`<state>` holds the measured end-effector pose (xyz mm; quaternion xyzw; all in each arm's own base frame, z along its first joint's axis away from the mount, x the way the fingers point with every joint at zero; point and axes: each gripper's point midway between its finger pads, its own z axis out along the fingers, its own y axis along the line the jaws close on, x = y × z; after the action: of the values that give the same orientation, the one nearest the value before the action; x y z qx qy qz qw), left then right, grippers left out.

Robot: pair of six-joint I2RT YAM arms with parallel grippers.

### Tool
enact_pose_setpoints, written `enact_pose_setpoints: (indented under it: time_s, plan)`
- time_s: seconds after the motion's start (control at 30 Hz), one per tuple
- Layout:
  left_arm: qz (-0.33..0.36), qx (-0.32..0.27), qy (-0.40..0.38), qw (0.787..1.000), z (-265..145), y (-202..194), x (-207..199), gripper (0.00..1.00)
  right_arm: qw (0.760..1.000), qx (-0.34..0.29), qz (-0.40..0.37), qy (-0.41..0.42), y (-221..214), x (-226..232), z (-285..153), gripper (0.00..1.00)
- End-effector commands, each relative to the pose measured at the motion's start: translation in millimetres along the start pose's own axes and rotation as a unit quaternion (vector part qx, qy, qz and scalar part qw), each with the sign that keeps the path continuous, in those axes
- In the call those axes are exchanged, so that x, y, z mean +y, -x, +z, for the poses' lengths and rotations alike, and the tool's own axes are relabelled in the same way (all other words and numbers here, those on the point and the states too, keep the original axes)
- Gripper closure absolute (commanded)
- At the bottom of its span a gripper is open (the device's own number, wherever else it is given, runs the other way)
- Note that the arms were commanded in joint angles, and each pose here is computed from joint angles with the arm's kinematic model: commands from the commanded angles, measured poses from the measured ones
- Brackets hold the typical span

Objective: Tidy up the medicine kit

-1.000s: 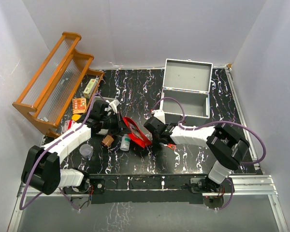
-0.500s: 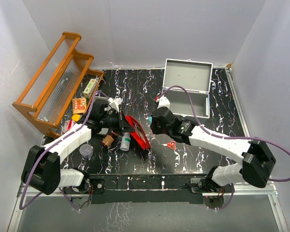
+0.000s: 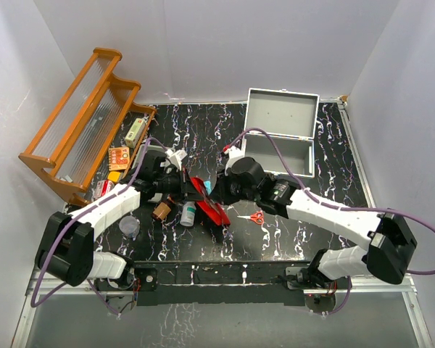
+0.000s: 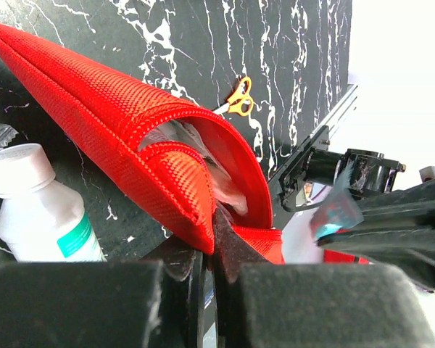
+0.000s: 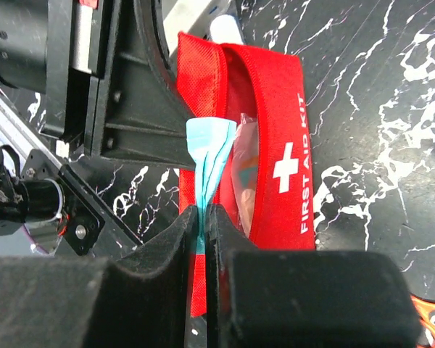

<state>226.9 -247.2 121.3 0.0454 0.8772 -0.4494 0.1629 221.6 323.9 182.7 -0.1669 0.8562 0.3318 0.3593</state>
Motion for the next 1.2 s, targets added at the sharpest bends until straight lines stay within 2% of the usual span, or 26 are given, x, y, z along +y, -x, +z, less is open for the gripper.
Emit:
enact_pose_setpoints:
  time_s: [0.0, 0.2, 0.63, 0.8, 0.97, 1.17]
  plan:
    - [0.017, 0.002, 0.0, 1.0, -4, 7, -10, 1.0, 0.999, -0.007, -0.02, 0.046, 11, 23, 5, 0.93]
    - [0.021, 0.003, 0.003, 1.0, -6, 6, -9, 1.0, 0.998, 0.023, -0.035, 0.041, 3, 23, 17, 0.92]
    - [0.029, 0.008, 0.018, 0.999, -9, 4, -5, 1.0, 0.996, 0.061, -0.058, -0.024, 4, 5, 44, 0.9]
    - [0.031, 0.006, 0.018, 0.999, -10, 4, -6, 1.0, 0.995, 0.066, -0.064, -0.026, 7, 6, 50, 0.89]
    - [0.033, 0.004, 0.018, 0.999, -11, 6, -7, 1.0, 0.994, 0.064, -0.068, -0.065, 9, -7, 54, 0.89]
    - [0.034, 0.006, 0.021, 0.999, -11, 5, -7, 1.0, 0.993, 0.056, -0.06, -0.088, 14, -12, 60, 0.82]
